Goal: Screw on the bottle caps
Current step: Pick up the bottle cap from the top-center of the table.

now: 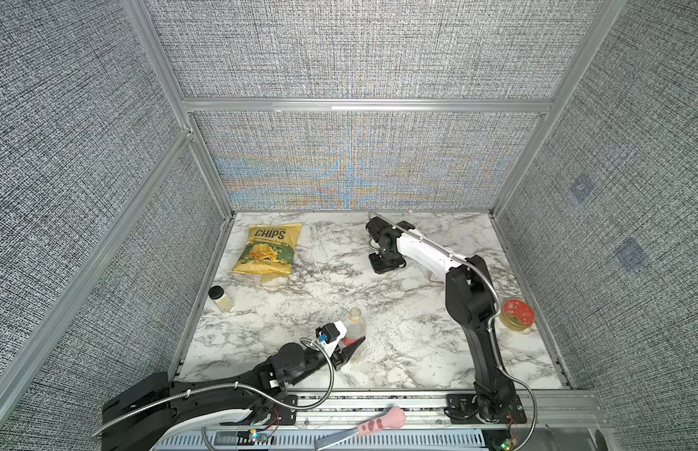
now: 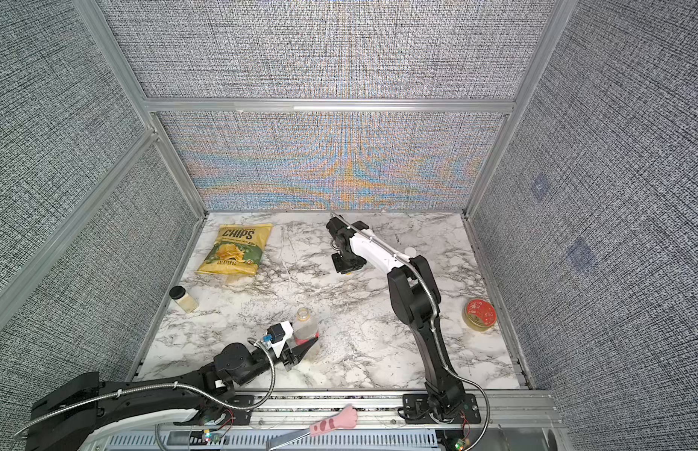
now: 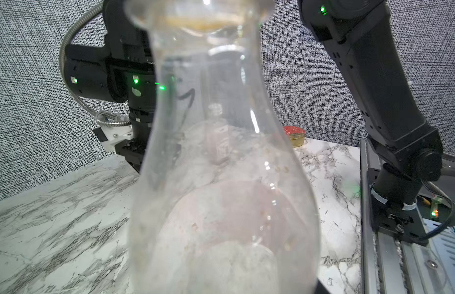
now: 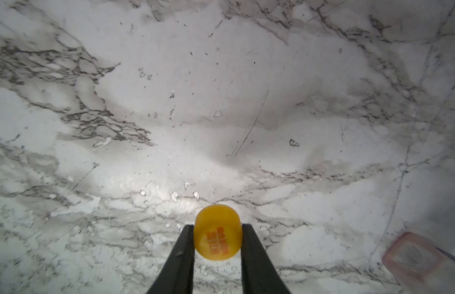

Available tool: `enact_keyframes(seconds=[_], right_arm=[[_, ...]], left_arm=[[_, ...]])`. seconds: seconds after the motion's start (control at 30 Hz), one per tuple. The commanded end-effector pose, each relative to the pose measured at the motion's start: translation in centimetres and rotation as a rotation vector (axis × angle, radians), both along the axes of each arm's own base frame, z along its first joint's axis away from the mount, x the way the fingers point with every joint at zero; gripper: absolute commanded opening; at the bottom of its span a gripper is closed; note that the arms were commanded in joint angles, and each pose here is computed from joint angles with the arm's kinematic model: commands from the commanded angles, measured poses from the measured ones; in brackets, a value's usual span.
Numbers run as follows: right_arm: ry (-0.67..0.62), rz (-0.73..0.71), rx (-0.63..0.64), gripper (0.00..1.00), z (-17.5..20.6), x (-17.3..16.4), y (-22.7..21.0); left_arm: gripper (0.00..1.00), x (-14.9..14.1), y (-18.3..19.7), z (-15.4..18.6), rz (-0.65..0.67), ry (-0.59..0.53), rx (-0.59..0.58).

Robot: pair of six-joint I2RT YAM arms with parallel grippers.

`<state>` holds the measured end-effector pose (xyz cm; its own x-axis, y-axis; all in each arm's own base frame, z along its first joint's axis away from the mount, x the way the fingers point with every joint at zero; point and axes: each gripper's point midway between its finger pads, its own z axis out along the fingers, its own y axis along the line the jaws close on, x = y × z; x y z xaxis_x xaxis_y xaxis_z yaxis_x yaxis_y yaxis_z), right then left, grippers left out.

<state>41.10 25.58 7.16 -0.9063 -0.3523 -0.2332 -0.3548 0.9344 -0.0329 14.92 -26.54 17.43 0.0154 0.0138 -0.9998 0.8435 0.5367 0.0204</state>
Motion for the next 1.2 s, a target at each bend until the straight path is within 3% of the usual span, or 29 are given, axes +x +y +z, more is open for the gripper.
enact_keyframes(seconds=[0.0,0.23,0.5,0.7,0.9,1.17], right_arm=[[-0.025,0.004,-0.005,0.3,2.2,-1.2,-0.2],[-0.104,0.072,0.044,0.3,9.5,-5.5,0.2],[-0.162,0.283,0.174,0.3,19.5,-13.8,2.1],[-0.183,0.391,0.289,0.3,24.0,-19.6,3.2],[-0.152,0.498,0.281,0.3,24.7,-24.1,4.7],[-0.09,0.553,0.18,0.3,22.5,-26.2,4.9]], left_arm=[[0.52,0.2,0.1,1.9,0.012,-0.049,-0.065],[0.53,0.3,0.1,1.8,0.022,-0.064,-0.073],[0.53,0.5,-0.3,1.4,0.02,-0.088,-0.068],[0.54,0.5,-0.6,0.9,0.011,-0.094,-0.048],[0.54,0.3,-1.2,0.5,-0.013,-0.103,-0.027],[0.54,0.1,-1.5,-0.1,-0.032,-0.093,-0.009]])
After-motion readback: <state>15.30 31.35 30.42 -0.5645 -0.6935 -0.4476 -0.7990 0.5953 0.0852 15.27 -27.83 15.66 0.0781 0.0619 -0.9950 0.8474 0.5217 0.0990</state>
